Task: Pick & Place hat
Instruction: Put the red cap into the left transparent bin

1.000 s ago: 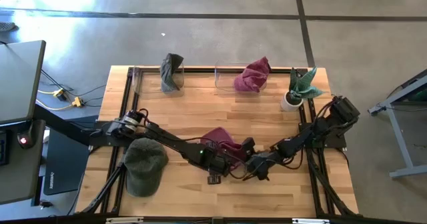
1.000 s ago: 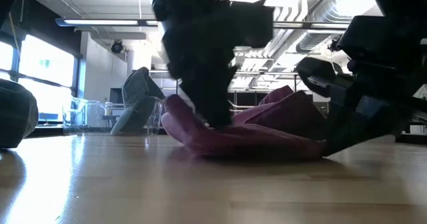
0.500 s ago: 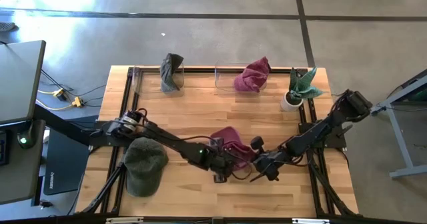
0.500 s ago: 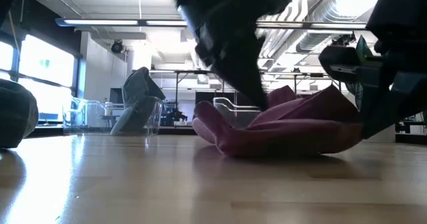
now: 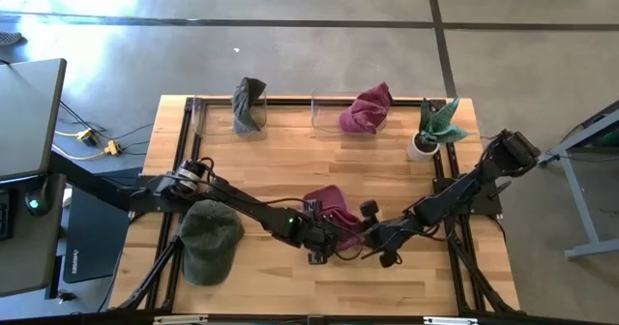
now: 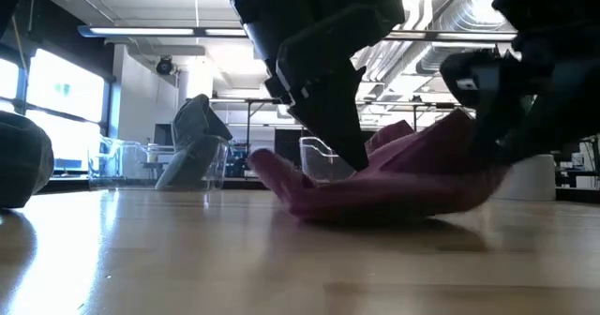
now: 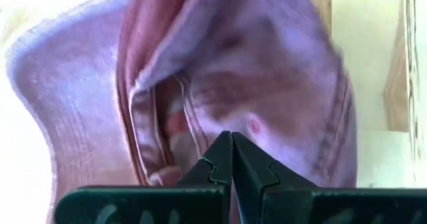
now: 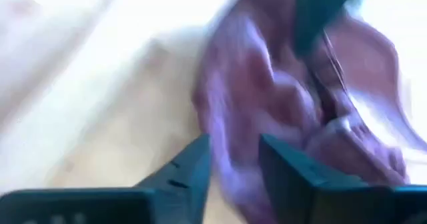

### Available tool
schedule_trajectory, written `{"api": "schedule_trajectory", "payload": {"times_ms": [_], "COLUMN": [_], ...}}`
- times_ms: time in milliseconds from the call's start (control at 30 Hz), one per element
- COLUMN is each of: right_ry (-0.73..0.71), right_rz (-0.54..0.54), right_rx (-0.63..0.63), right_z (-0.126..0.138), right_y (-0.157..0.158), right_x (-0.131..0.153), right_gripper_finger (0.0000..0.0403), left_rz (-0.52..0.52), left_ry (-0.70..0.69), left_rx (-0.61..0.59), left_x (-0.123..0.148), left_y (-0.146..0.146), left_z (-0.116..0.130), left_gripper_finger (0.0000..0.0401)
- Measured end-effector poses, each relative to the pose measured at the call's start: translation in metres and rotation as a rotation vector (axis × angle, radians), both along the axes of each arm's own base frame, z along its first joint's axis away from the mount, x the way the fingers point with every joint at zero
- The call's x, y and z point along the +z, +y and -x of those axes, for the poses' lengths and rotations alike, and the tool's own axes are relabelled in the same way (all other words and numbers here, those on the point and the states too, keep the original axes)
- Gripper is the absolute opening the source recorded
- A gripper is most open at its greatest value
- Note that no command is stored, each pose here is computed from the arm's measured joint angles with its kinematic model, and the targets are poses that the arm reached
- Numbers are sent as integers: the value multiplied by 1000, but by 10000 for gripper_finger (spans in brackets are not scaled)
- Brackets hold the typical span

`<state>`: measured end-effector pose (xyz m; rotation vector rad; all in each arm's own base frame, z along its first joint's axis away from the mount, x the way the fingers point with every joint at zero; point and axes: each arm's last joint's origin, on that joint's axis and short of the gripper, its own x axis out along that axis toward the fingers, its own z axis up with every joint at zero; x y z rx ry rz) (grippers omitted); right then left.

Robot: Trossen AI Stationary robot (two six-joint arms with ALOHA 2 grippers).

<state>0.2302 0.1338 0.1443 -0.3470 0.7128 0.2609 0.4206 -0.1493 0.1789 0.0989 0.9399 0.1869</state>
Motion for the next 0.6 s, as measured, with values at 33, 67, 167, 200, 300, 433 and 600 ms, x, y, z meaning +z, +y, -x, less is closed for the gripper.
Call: {"api": "schedule_trajectory", "payload": {"times_ms": [33, 67, 167, 200, 300, 433, 600], "right_ry": [-7, -2, 9, 5, -26, -71, -69], "right_rz": [-14, -19, 15, 33, 93, 202, 240], "right_rx": [35, 74, 152, 162, 168, 97, 52], "right_z": [-2, -2, -5, -7, -13, -21, -23], "right_y": [2, 4, 9, 11, 14, 15, 11], "right_x": [0, -2, -14, -19, -33, -41, -41], "right_gripper_finger": [147, 161, 189, 192, 193, 172, 94], "left_rz": [0, 4, 12, 17, 21, 23, 45], "left_ry": [-3, -4, -5, -6, -6, -8, -12], "left_rx": [1, -1, -4, -4, -6, -6, -18], "left_x": [0, 0, 0, 0, 0, 0, 1], "left_y": [0, 0, 0, -1, -1, -1, -2], "left_z": [0, 0, -1, -1, -1, -1, -2], "left_gripper_finger": [0, 0, 0, 0, 0, 0, 0]}}
